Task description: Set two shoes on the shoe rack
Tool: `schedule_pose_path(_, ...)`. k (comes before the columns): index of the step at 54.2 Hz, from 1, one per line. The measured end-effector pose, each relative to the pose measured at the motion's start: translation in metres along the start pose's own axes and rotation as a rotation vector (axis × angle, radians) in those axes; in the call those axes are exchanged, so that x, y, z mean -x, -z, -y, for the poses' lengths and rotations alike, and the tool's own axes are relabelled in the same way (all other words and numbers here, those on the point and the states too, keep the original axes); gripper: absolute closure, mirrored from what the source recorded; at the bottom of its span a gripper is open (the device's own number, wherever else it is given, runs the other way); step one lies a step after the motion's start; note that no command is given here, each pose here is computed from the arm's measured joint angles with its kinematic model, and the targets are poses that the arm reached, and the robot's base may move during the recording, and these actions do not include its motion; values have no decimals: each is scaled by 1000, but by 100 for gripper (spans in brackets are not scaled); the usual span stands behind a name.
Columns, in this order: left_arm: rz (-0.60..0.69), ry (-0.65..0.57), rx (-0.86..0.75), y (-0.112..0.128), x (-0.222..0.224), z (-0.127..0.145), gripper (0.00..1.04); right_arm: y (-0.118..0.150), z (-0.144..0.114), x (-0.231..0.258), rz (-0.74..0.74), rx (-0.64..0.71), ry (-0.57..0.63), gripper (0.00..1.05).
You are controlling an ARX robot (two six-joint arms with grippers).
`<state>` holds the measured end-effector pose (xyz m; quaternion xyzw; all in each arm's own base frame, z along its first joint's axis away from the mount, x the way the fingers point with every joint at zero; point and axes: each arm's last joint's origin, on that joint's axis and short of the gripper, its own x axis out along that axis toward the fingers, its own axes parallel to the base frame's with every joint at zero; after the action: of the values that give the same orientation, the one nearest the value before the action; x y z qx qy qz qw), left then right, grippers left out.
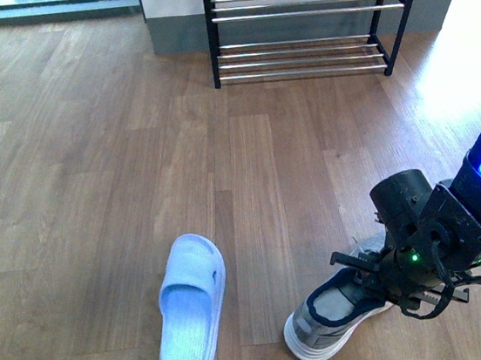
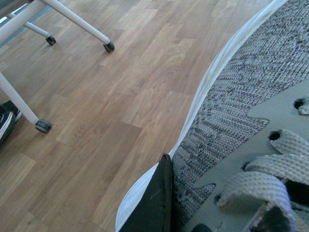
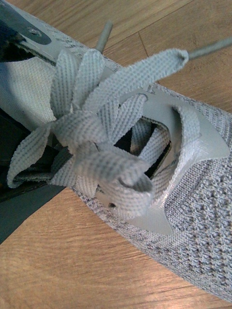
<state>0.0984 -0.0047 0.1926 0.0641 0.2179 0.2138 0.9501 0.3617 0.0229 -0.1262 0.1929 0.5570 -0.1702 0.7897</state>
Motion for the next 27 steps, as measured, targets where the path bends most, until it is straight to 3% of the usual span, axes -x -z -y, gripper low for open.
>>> schedule_pose_path(12,0,0,0,0,0,0,103,3,0,26,160,245,67,103)
schedule_pose_path(27,0,0,0,0,0,0,103,-21,-3,112,414,530,71,103)
